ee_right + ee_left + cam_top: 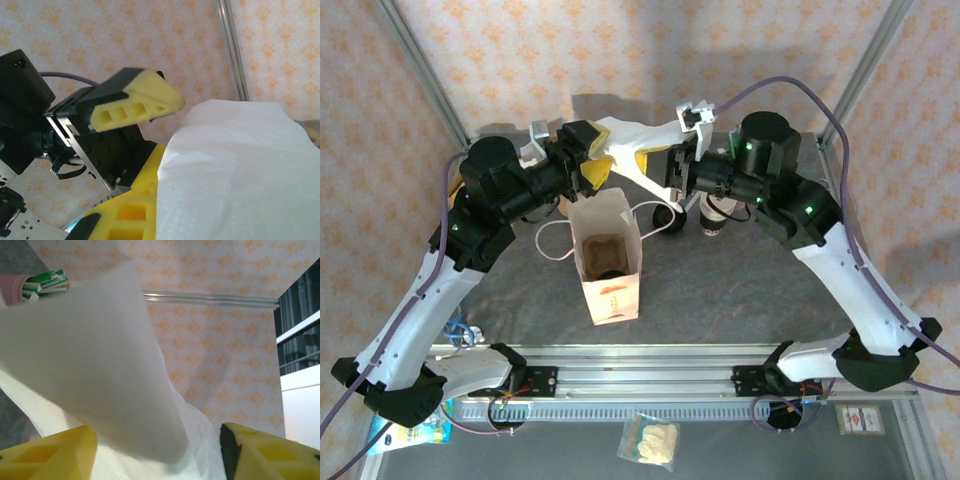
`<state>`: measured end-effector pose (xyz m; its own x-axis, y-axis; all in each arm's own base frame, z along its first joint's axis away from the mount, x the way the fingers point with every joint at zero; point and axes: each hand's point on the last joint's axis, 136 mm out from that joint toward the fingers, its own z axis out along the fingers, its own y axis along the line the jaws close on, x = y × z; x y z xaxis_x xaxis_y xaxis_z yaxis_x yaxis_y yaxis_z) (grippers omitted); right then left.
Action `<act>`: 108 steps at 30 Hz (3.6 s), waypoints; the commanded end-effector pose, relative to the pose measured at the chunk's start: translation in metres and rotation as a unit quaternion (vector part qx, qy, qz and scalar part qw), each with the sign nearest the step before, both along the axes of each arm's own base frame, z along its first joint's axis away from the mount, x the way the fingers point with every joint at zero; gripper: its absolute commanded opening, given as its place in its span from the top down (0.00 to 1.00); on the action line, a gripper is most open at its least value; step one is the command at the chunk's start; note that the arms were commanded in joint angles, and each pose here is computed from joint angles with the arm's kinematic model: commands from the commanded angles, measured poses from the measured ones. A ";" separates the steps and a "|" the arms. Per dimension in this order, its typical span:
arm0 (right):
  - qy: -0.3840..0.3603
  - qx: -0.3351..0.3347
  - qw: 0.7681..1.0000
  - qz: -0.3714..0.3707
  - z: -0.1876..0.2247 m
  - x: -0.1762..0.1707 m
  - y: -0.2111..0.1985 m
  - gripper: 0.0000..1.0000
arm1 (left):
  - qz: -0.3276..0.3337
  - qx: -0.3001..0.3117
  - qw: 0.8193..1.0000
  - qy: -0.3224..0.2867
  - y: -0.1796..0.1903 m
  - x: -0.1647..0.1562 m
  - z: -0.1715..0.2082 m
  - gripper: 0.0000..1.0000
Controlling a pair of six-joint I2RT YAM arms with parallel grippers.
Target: Pack the takeout coffee
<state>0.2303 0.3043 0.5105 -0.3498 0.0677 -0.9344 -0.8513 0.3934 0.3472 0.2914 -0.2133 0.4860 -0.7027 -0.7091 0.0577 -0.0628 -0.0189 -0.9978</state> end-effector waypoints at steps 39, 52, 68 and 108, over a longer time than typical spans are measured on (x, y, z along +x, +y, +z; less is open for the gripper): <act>-0.018 0.073 0.926 -0.370 0.030 0.018 -0.154 0.24 | 0.003 0.435 0.888 -0.153 0.045 -0.001 -0.024 1.00; -0.007 0.070 0.927 -0.367 0.020 0.023 -0.148 0.22 | -0.048 0.468 0.851 -0.234 0.037 -0.023 -0.048 1.00; -0.002 0.074 0.929 -0.362 0.022 0.028 -0.141 0.22 | -0.015 0.523 0.818 -0.239 0.049 -0.007 -0.083 1.00; 0.007 0.066 0.937 -0.344 0.021 0.035 -0.125 0.21 | -0.008 0.608 0.676 -0.416 0.055 -0.021 -0.125 1.00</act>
